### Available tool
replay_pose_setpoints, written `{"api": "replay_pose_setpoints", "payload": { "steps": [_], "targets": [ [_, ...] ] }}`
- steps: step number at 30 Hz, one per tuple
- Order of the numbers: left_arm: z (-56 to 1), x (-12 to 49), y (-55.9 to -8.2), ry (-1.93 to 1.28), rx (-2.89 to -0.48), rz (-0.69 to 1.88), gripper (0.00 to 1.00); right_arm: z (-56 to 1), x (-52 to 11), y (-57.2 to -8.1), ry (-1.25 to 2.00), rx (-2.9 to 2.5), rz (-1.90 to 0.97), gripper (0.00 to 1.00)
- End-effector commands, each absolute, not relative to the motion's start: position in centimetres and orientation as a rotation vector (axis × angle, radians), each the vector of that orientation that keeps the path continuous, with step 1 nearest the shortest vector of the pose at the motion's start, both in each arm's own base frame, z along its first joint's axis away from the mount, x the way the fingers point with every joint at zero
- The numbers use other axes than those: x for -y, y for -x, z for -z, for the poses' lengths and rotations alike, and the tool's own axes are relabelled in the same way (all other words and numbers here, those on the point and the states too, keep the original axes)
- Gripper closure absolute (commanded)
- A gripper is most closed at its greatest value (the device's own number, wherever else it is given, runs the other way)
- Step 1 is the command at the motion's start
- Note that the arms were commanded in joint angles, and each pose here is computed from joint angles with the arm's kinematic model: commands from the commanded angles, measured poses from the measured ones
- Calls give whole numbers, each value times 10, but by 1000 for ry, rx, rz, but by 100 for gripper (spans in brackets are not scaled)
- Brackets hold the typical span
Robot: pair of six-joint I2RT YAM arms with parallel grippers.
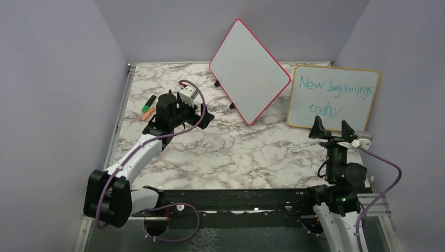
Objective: Write a sentence on the whiteboard
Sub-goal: Adjust the whiteboard stand at the center of the board.
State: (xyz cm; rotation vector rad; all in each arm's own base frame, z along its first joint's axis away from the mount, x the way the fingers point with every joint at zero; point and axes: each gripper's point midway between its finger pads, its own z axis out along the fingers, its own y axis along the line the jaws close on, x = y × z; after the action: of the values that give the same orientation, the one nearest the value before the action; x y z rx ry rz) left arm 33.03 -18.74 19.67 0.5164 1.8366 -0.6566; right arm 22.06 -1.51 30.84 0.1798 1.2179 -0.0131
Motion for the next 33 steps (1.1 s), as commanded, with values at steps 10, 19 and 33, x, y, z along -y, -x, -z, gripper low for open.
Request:
{"api": "replay_pose_setpoints", "payload": {
  "steps": [10,19,33],
  "targets": [
    [-163,242,-387,-661,-1854,786,4,-314,11,-219,-162,-1203,-6,0],
    [-107,269,-427,-764,-1909,726,12,-310,7,-223,-147,-1220,-21,0],
    [-65,299,-450,-872,-1904,704,39,-306,4,-226,-133,-1236,-22,0]
  ]
}}
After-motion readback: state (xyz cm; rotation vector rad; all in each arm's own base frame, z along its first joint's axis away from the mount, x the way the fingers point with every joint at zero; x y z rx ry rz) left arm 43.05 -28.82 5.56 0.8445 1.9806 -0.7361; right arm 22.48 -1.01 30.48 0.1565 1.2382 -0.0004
